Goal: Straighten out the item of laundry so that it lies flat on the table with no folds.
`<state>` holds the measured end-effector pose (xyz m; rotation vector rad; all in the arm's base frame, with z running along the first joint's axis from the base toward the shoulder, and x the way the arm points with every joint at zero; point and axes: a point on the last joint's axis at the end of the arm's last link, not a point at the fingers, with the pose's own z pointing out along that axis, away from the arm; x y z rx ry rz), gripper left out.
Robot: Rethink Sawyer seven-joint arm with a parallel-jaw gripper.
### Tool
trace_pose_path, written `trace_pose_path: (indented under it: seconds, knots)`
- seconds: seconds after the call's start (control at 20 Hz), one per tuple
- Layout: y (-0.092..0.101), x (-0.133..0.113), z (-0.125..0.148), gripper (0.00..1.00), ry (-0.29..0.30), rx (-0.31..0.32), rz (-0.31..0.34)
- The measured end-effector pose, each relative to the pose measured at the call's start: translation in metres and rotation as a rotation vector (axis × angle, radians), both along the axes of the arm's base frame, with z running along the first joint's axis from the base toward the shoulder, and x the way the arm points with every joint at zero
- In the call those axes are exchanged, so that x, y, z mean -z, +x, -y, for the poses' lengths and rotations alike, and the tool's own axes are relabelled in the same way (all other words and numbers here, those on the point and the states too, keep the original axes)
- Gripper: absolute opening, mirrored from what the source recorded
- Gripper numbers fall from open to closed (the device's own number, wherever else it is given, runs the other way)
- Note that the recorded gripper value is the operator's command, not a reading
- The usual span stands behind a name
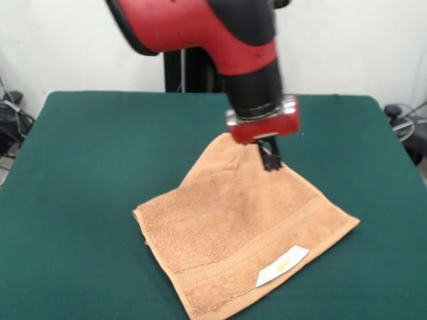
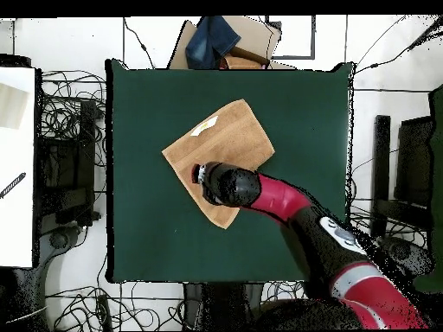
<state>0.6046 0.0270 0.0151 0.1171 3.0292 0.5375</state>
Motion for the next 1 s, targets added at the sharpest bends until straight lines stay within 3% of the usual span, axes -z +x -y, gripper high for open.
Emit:
trace_pose_path:
  seconds: [0.25,0.4,1.0]
  knots:
    - [-0.016,0.010,0.035,0.00,0.033,0.074,-0.030]
    - [-0.023,0.015,0.041,0.00,0.048,0.101,-0.030]
    - [-0.041,0.021,-0.005,0.00,0.051,0.048,-0.022]
